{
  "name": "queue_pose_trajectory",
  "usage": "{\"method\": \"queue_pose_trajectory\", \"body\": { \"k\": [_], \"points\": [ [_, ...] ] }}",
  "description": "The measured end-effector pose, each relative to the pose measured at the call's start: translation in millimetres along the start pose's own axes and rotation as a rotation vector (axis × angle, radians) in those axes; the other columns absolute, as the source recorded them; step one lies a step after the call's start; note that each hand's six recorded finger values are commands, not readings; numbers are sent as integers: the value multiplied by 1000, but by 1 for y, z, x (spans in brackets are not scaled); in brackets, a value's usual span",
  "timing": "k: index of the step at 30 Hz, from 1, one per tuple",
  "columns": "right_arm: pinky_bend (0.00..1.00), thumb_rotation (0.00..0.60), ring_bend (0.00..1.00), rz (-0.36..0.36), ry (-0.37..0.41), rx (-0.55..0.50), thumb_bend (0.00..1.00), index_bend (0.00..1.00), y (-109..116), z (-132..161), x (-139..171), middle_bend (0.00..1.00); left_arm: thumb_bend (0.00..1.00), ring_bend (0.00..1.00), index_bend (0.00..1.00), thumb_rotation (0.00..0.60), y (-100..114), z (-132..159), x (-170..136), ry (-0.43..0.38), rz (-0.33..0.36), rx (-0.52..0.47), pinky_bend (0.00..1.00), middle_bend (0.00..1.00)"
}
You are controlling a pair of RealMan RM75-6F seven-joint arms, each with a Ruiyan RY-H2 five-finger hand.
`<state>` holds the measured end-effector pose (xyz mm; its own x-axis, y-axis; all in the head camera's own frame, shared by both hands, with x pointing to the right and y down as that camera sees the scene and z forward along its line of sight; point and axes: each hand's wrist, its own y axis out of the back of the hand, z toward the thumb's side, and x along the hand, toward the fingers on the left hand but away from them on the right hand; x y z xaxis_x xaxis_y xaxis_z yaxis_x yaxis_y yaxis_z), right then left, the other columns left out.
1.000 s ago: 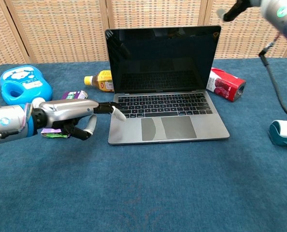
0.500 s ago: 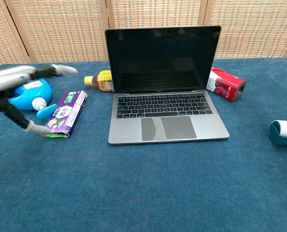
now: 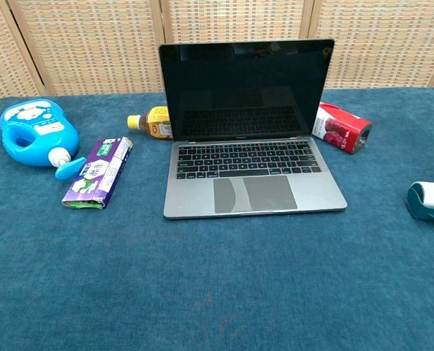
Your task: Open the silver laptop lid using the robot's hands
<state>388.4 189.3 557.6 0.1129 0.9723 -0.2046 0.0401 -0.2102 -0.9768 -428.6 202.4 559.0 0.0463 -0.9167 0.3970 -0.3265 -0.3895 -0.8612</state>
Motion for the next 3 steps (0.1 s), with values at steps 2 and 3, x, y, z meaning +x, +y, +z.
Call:
{"method": "queue_pose_trajectory", "body": {
  "k": [2,3],
  "points": [
    [0,600,0,-17,3,-6,0,84,2,-2,11,0,0,0,0,600,4,-4,-8,25,16,19,0,0],
    [0,600,0,-23,6,-9,0,83,2,-3,15,0,0,0,0,600,6,-6,-13,37,24,25,0,0]
  ]
}}
